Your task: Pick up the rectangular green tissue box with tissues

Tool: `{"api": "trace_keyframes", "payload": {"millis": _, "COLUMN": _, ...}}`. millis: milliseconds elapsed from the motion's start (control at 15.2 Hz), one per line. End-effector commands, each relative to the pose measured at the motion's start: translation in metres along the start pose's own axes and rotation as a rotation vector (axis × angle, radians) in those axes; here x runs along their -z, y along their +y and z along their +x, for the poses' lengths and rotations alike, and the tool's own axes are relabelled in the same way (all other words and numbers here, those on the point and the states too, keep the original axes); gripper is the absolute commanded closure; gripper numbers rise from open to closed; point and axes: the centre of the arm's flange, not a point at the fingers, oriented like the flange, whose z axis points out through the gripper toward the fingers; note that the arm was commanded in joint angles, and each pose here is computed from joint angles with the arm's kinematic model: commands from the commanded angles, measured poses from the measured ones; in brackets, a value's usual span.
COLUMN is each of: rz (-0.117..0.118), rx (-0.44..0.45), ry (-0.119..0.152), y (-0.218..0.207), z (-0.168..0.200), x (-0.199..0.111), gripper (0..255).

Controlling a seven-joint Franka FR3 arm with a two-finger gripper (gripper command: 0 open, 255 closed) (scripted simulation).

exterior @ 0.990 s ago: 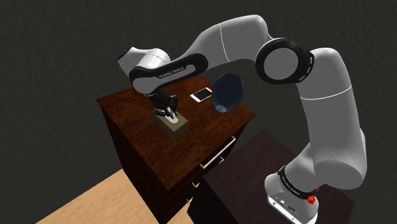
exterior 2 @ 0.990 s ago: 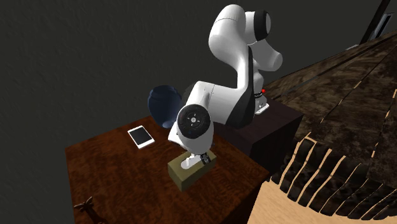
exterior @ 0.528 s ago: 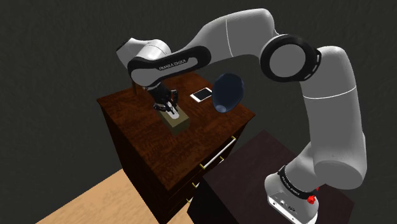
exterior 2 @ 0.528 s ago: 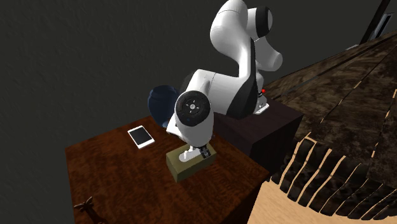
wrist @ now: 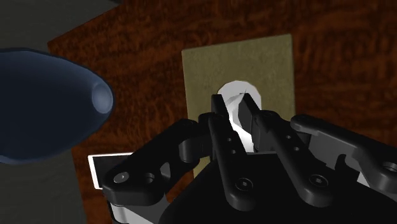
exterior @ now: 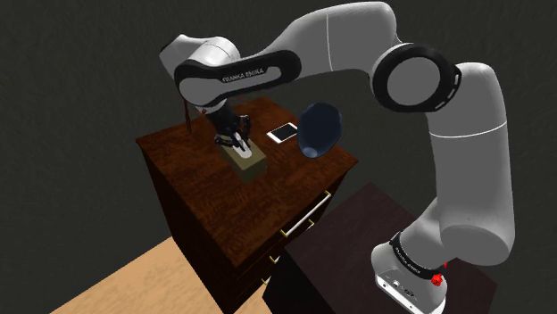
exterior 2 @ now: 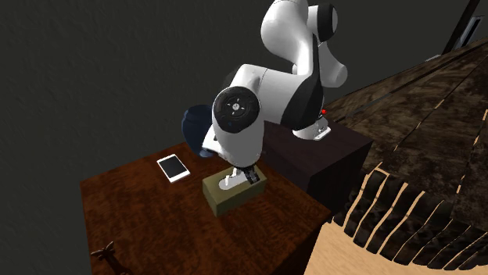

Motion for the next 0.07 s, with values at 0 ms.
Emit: {"api": "trace_keyframes", "payload": {"millis": 0, "rz": 0.000, "rx": 0.000, "ry": -0.001, "y": 0.0018, "z": -0.0011, "x": 0.0017, "gripper": 255}}
